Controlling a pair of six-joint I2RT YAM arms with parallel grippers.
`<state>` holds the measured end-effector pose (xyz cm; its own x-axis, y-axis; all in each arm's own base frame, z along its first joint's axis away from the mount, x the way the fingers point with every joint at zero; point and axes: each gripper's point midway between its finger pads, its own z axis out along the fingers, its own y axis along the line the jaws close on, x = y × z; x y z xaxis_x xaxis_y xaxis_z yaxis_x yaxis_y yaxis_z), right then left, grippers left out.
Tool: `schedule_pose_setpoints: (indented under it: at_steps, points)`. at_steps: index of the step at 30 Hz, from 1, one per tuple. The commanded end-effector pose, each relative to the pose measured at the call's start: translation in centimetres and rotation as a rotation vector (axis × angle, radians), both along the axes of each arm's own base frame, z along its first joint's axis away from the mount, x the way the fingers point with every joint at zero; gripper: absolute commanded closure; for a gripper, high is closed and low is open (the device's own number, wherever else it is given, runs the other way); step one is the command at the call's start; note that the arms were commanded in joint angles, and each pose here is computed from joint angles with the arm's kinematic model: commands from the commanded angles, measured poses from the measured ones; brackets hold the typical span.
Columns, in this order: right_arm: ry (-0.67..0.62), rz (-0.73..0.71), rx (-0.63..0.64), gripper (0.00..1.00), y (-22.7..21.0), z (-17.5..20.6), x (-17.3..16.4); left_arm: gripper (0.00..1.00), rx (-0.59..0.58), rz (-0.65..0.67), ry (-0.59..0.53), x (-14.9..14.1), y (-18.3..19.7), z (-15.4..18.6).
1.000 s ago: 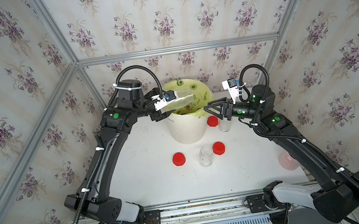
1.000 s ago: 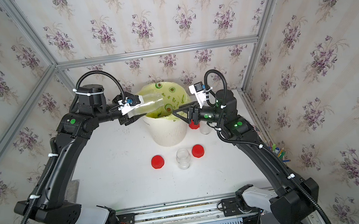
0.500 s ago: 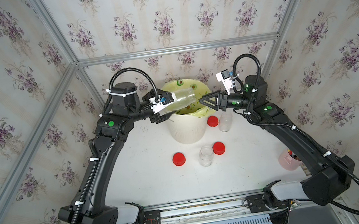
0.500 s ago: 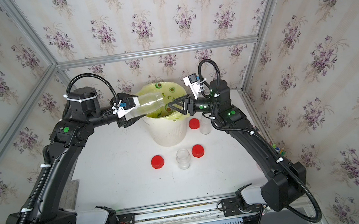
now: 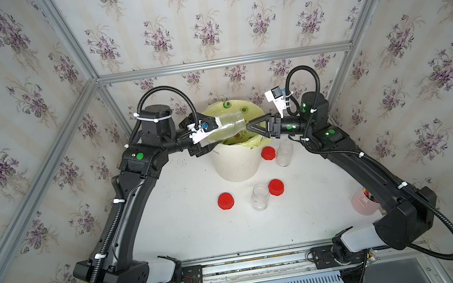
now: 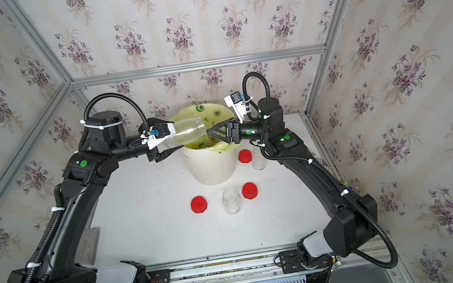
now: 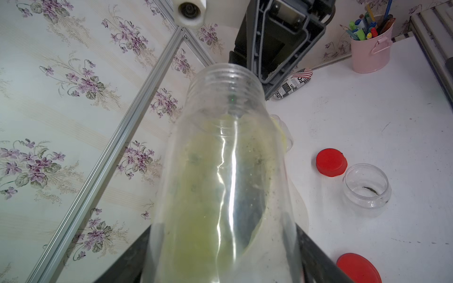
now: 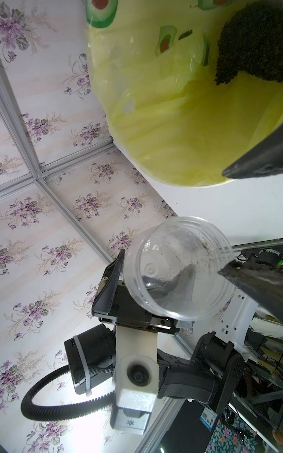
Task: Empty moldy tea leaves from jars
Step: Place the jar at the center of the board.
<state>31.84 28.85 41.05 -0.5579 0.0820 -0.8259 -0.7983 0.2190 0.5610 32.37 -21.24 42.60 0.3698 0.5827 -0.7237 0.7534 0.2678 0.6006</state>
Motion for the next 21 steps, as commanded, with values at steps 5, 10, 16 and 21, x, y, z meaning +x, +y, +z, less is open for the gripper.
schedule_pose_setpoints:
  at_steps: [5,10,16,21]
  points:
    - [-0.037,0.066,0.008,0.46,1.6,0.8,-0.7,0.23,-0.035,-0.045,-0.022,-0.4,-0.7,0.9]
    - [-0.043,0.078,0.006,0.47,1.8,1.0,-1.2,0.23,-0.034,-0.044,-0.021,-0.4,-0.7,0.8]
    - [-0.027,0.115,-0.004,0.5,3.0,0.3,-1.6,0.23,-0.039,-0.051,-0.024,-0.5,-0.8,1.0]
    - [-0.027,0.142,-0.011,0.6,4.2,0.0,-2.0,0.22,-0.044,-0.058,-0.019,-0.6,-0.9,0.9]
